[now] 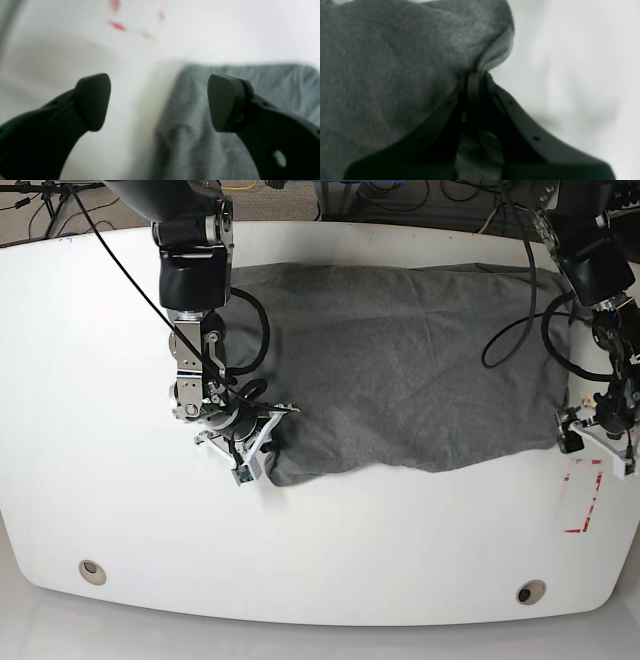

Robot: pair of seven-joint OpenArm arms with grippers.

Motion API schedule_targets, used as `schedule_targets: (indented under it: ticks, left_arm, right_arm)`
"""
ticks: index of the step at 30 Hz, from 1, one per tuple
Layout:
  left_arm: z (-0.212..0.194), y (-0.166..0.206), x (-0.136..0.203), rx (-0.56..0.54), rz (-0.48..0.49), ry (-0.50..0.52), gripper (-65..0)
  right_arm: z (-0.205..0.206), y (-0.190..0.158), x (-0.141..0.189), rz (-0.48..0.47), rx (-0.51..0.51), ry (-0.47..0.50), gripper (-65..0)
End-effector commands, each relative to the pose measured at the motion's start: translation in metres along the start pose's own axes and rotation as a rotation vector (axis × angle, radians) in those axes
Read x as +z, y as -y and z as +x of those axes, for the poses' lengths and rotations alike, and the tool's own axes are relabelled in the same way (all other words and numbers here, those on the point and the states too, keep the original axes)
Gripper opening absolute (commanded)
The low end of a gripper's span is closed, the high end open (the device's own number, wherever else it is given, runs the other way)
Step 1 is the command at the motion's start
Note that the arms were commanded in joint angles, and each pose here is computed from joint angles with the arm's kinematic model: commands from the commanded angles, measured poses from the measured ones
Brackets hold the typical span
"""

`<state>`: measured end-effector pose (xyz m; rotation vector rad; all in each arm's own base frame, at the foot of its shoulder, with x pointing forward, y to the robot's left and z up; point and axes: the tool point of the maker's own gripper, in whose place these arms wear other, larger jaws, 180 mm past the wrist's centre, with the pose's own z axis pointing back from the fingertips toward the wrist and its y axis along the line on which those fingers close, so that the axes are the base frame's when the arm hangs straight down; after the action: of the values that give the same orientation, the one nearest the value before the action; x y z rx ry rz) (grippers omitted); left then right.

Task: Fold the T-shirt properly
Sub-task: 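Move the left gripper to the opposite hem corner and pinch it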

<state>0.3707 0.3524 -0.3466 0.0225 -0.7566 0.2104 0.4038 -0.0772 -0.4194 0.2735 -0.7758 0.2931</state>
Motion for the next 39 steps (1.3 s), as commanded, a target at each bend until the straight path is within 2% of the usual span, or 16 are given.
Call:
schedule_targets:
  ticks: [1,6,15,18,26,31,32,36,39]
  left_arm:
    - [0.021,-0.007,-0.002,0.022,0.004,0.053,-6.9]
    - [0.001,0.003,-0.021,0.026,-0.026,-0.015,-7.1]
    - [-0.016,0.013,-0.029,0.007,-0.042,-0.06,-8.5]
    - [-0.027,0.02,-0.032,0.004,-0.054,-0.078,-17.1]
    - [-0.033,0.032,-0.037,-0.017,-0.071,-0.066,-45.7]
    - [-0.041,0.036,-0.039,-0.036,-0.077,-0.087,-63.3]
    - [-0.041,0.036,-0.039,-0.036,-0.077,-0.087,-65.0]
    - [-0.034,0.037,-0.035,-0.039,-0.082,-0.065,-65.0]
    - [-0.017,0.041,-0.025,-0.069,-0.081,-0.011,-65.0]
  right_arm:
    - [0.027,0.003,0.004,-0.004,0.009,0.069,-65.0]
    - [0.028,0.003,0.004,-0.004,0.009,0.07,-65.0]
    - [0.026,0.003,0.009,-0.011,0.011,0.08,-65.0]
    - [0.027,0.002,0.013,-0.014,0.02,0.094,-65.0]
    - [0.039,-0.001,0.025,-0.025,0.043,0.142,-65.0]
    - [0.036,-0.001,0.029,-0.031,0.047,0.131,-65.0]
    - [0.037,-0.001,0.03,-0.033,0.05,0.13,-65.0]
    - [0.045,0.0,0.038,-0.045,0.067,0.139,-65.0]
    - [0.05,0.0,0.048,-0.058,0.086,0.155,-65.0]
